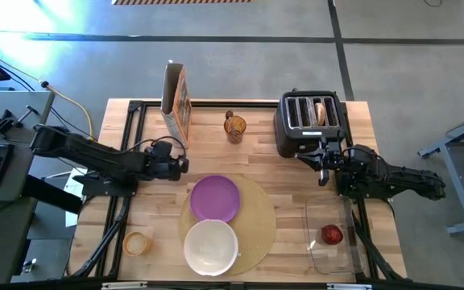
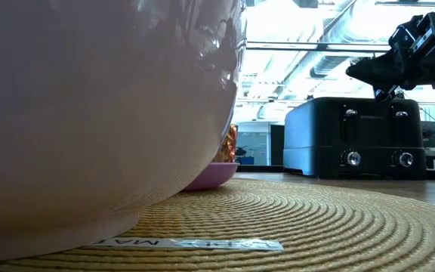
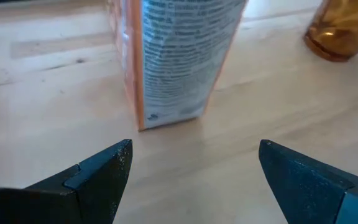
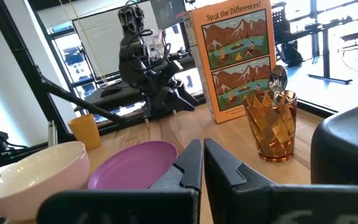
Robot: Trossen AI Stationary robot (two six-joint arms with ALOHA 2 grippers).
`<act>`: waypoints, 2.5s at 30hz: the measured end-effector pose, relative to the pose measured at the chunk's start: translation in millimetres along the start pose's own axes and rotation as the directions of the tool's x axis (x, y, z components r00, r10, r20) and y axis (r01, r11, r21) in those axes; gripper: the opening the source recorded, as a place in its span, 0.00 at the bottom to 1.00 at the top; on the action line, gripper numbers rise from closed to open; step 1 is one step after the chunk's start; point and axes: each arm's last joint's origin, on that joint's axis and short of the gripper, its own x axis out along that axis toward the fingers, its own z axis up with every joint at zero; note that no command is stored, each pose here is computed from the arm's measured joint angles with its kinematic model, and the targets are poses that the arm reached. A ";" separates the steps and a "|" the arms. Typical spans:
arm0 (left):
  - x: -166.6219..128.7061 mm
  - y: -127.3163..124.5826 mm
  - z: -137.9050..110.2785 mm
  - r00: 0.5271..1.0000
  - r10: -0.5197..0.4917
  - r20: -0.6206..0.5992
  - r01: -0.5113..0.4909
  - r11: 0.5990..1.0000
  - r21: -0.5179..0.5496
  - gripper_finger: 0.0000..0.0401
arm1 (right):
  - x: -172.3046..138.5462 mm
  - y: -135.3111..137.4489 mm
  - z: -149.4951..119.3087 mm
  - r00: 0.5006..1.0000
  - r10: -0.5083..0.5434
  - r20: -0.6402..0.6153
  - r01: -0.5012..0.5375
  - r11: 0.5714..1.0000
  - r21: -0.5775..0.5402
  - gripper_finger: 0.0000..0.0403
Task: Arrange a breakfast setting
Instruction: Pour the cereal from the cereal box into the white bowl
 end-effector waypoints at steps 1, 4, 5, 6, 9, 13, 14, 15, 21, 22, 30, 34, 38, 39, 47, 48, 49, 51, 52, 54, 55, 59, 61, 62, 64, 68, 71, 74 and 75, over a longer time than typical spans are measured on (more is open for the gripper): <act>0.9 -0.5 -0.5 1.000 0.006 0.008 -0.006 1.000 0.002 0.85 | 0.0 0.0 -0.1 1.000 0.000 -0.001 0.000 1.000 0.000 0.00; 4.0 -2.8 -1.4 1.000 0.011 0.022 -0.011 1.000 -0.004 0.85 | 0.0 0.0 -0.1 1.000 0.000 0.000 0.000 1.000 0.000 0.00; 5.0 -3.5 -1.1 1.000 0.012 0.029 -0.012 1.000 -0.009 0.85 | 0.0 0.0 -0.1 1.000 0.000 0.000 0.000 1.000 0.000 0.00; 6.2 -4.5 -1.1 0.999 0.013 0.036 -0.012 1.000 -0.011 0.85 | 0.0 0.0 -0.1 1.000 0.000 -0.001 0.000 1.000 0.000 0.00; 10.0 -6.2 0.0 0.998 0.025 0.061 -0.025 1.000 0.001 0.85 | 0.0 0.0 0.0 1.000 0.000 0.000 0.000 1.000 0.000 0.00; 16.6 -7.0 0.9 0.995 0.052 0.081 -0.052 0.999 -0.002 0.85 | 0.0 0.0 -0.1 1.000 0.000 0.000 0.000 1.000 0.000 0.00; 18.1 -7.5 1.0 0.995 0.056 0.084 -0.056 0.998 -0.007 0.85 | 0.0 0.0 0.0 1.000 0.000 0.000 0.000 1.000 0.000 0.00; 19.5 -7.3 1.2 0.994 0.063 0.087 -0.063 0.998 -0.009 0.85 | 0.0 0.0 0.0 1.000 0.000 0.000 0.000 1.000 0.000 0.00; 28.9 -8.3 1.1 0.986 0.109 0.126 -0.106 0.994 -0.026 0.85 | 0.0 0.0 -0.1 1.000 0.001 -0.001 -0.001 1.000 0.000 0.00; 30.4 -8.9 0.7 0.985 0.113 0.132 -0.110 0.993 -0.029 0.85 | 0.0 0.0 -0.1 1.000 0.001 0.000 -0.001 1.000 0.000 0.00; 40.8 -12.0 -3.9 0.953 0.179 0.244 -0.176 0.984 -0.033 0.85 | 0.0 0.0 0.0 1.000 0.001 0.000 -0.001 1.000 0.000 0.00; 46.1 -12.7 -6.6 0.941 0.203 0.270 -0.201 0.979 -0.033 0.85 | 0.0 0.0 0.0 1.000 0.001 0.000 -0.001 1.000 0.000 0.00; 53.0 -12.9 -7.1 0.935 0.222 0.275 -0.216 0.975 -0.052 0.85 | 0.0 0.0 0.0 1.000 0.001 0.000 -0.001 1.000 0.000 0.00; 54.6 -12.6 -7.0 0.934 0.228 0.275 -0.221 0.974 -0.056 0.85 | 0.0 0.0 -0.1 1.000 0.001 0.000 -0.001 1.000 0.000 0.00; 71.3 -11.2 -5.9 0.918 0.276 0.285 -0.258 0.961 -0.101 0.85 | 0.0 0.0 0.0 1.000 0.001 0.000 -0.001 1.000 0.000 0.00; 73.2 -11.7 -5.4 0.914 0.280 0.293 -0.263 0.960 -0.096 0.85 | 0.0 0.0 0.0 1.000 0.001 0.000 -0.001 1.000 0.000 0.00; 74.9 -12.3 -5.1 0.912 0.282 0.299 -0.268 0.959 -0.087 0.85 | 0.0 0.0 0.0 1.000 0.001 0.000 -0.001 1.000 0.000 0.00; 77.8 -13.5 -3.7 0.907 0.283 0.312 -0.274 0.959 -0.074 0.85 | 0.0 0.0 0.0 1.000 0.001 0.000 -0.001 1.000 0.000 0.00; 79.5 -14.9 -2.8 0.906 0.280 0.318 -0.272 0.960 -0.071 0.85 | 0.0 0.0 0.0 1.000 0.001 0.000 -0.001 1.000 0.000 0.00; 82.6 -16.7 -1.7 0.904 0.276 0.326 -0.273 0.960 -0.055 0.85 | 0.0 0.0 0.0 1.000 0.001 0.000 -0.001 1.000 0.000 0.00; 84.2 -17.5 -1.1 0.903 0.274 0.331 -0.273 0.961 -0.050 0.85 | 0.0 0.0 0.0 1.000 0.001 0.000 -0.001 1.000 0.000 0.00; 88.6 -18.7 0.4 0.900 0.275 0.339 -0.273 0.960 -0.053 0.85 | 0.0 0.0 0.0 1.000 0.001 0.000 -0.001 1.000 0.000 0.00; 90.3 -18.0 0.5 0.897 0.282 0.341 -0.280 0.958 -0.058 0.85 | 0.0 0.0 0.0 1.000 0.001 0.000 -0.001 1.000 0.002 0.00; 90.9 -17.3 0.8 0.894 0.289 0.343 -0.287 0.956 -0.060 0.85 | 0.0 0.0 0.0 1.000 0.001 0.000 -0.001 1.000 0.006 0.00; 92.2 -16.2 0.7 0.886 0.303 0.350 -0.300 0.952 -0.065 0.85 | 0.0 0.0 -0.1 1.000 0.001 0.000 -0.001 1.000 0.010 0.00; 92.5 -15.4 1.0 0.876 0.316 0.363 -0.312 0.947 -0.073 0.81 | 0.0 0.0 0.0 1.000 0.001 0.000 -0.001 1.000 0.011 0.00; 92.4 -15.4 1.1 0.875 0.318 0.365 -0.314 0.947 -0.073 0.76 | 0.0 0.0 0.0 1.000 0.001 0.000 -0.001 1.000 0.011 0.00; 92.4 -15.3 1.1 0.874 0.320 0.367 -0.315 0.946 -0.074 0.69 | 0.0 0.0 0.1 1.000 0.001 0.001 -0.001 1.000 0.011 0.00; 92.4 -15.3 1.2 0.873 0.320 0.367 -0.315 0.946 -0.074 0.66 | 0.0 0.0 -0.1 1.000 0.001 0.000 -0.001 1.000 0.011 0.00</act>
